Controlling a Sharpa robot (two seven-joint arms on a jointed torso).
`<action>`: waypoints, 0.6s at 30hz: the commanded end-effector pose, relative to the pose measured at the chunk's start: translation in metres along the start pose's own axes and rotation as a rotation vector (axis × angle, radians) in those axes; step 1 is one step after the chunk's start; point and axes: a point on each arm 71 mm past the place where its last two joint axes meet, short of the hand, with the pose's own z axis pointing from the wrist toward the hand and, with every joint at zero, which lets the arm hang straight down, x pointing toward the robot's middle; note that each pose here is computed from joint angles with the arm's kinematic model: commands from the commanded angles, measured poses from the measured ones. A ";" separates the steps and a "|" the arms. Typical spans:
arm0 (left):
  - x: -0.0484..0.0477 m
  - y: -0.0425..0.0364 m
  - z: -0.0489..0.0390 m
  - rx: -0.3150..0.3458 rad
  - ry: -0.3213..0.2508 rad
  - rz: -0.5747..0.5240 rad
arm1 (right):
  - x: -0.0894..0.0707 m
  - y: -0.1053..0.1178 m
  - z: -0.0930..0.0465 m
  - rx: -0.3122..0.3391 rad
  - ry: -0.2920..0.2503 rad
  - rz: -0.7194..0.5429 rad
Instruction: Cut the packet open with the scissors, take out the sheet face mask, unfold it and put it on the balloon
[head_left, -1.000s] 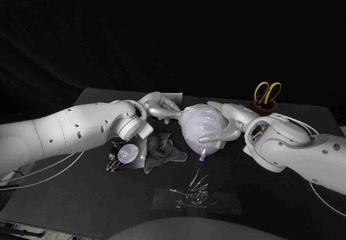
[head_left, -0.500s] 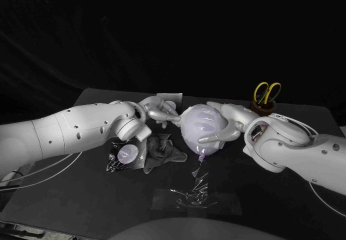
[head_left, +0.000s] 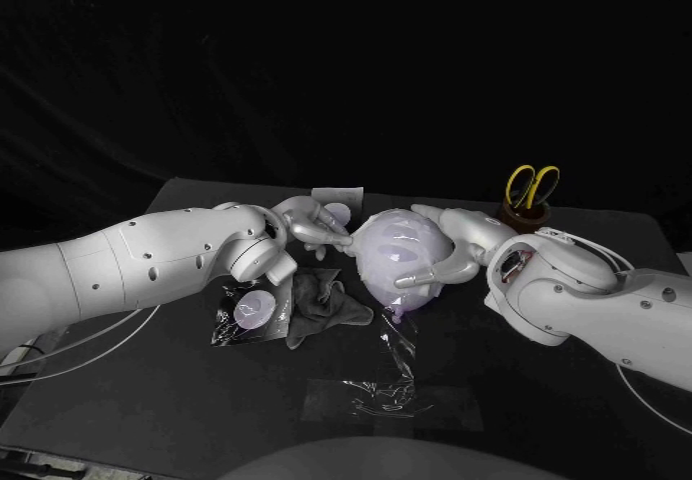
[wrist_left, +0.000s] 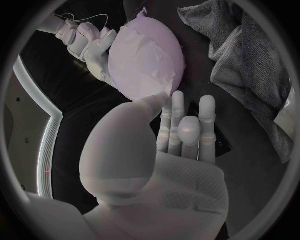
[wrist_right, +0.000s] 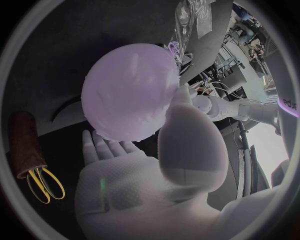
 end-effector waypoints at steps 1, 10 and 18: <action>-0.0008 0.0020 -0.0004 -0.022 -0.003 -0.017 | 0.004 -0.001 0.000 0.002 0.023 -0.016; 0.0010 0.0002 -0.0006 -0.005 0.006 -0.035 | 0.003 -0.001 0.000 0.000 0.019 -0.016; -0.0013 0.0014 -0.0017 -0.004 -0.005 -0.012 | 0.002 0.000 0.000 -0.010 -0.001 -0.008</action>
